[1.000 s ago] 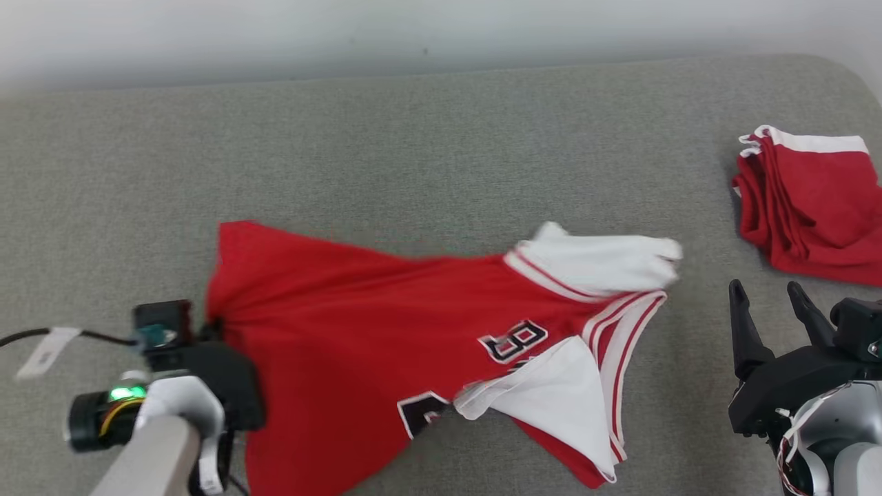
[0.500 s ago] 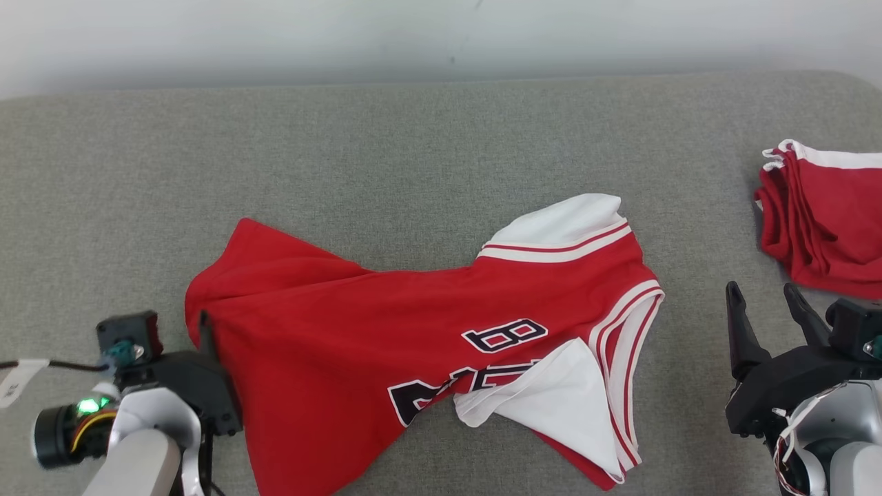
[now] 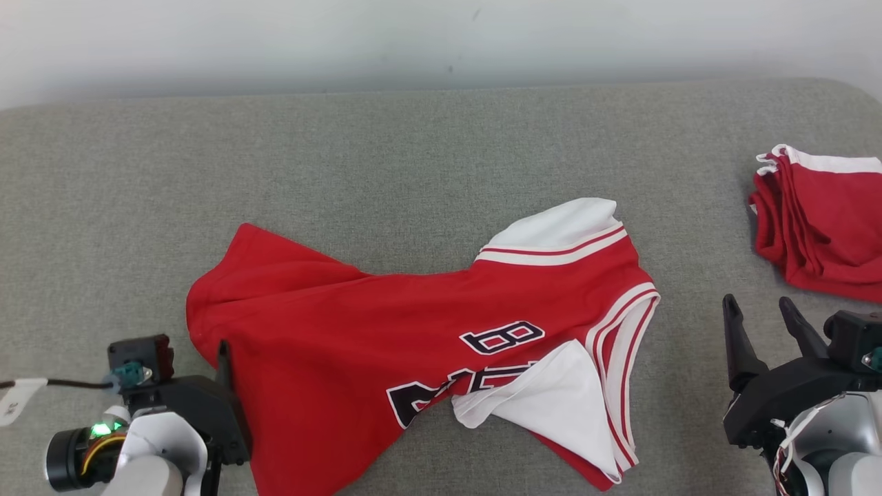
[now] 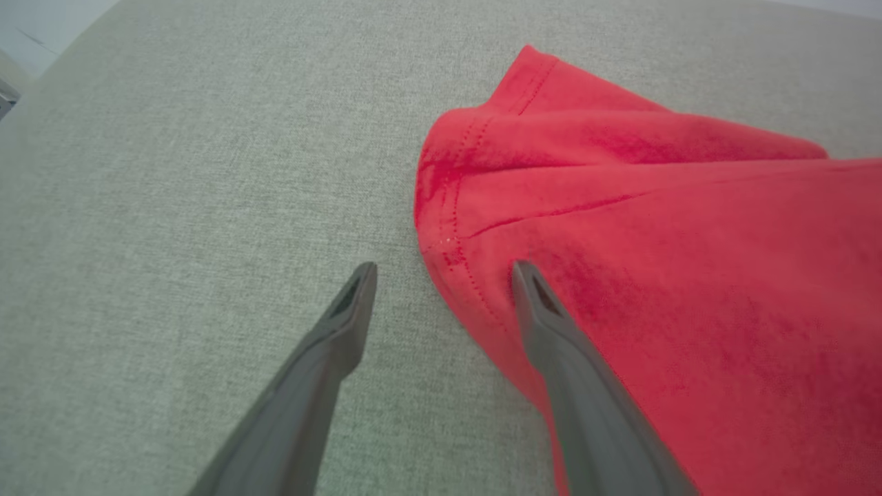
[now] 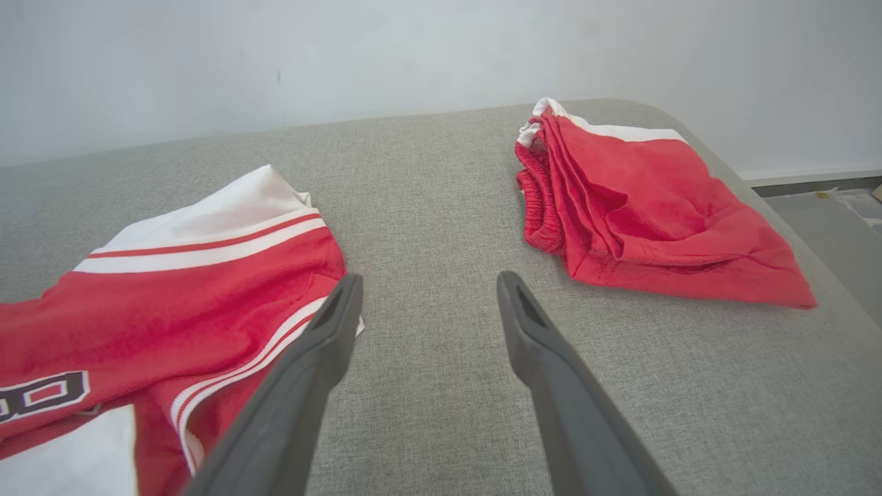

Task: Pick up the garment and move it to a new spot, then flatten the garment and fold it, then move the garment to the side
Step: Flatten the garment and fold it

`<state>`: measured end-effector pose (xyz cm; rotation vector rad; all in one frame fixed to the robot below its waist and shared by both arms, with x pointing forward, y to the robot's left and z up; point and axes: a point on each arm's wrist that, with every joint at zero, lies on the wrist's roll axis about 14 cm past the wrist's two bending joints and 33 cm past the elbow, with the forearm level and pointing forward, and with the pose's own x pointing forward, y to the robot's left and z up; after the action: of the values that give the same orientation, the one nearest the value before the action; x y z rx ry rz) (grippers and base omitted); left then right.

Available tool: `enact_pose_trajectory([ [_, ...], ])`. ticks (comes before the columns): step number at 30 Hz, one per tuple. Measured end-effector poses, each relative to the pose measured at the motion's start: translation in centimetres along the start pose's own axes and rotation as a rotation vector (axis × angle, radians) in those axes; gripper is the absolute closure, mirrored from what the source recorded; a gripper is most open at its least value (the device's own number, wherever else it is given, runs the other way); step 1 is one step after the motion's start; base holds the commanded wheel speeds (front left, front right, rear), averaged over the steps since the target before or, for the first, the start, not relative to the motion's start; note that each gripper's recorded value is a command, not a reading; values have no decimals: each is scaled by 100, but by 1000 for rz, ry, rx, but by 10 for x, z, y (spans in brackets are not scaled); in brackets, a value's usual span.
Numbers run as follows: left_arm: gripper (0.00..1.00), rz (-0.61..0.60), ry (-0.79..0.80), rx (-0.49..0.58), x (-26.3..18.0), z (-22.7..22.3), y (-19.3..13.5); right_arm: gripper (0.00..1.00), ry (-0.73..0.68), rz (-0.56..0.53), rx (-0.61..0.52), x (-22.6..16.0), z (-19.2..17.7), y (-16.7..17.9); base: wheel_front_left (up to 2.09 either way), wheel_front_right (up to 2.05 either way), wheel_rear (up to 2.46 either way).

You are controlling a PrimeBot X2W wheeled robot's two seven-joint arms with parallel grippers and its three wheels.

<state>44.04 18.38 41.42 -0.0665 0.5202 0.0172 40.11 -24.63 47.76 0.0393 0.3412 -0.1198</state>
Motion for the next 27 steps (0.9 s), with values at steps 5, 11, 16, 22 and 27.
enact_pose_trajectory([
  [5,22,-14,13,-29,9,6,-3,0,7,6,-3,2,-2,2,0,0,0],
  [11,95,-34,37,-34,16,6,-6,0,19,11,-7,3,-6,4,0,0,0],
  [16,71,-19,54,-50,18,5,-4,0,25,14,-6,4,-8,5,0,0,0],
  [22,18,-35,115,-96,16,-6,-7,0,29,19,-9,5,-9,7,0,0,0],
  [27,62,-46,136,-94,15,-9,-8,0,23,27,-17,7,-6,11,0,0,0],
])
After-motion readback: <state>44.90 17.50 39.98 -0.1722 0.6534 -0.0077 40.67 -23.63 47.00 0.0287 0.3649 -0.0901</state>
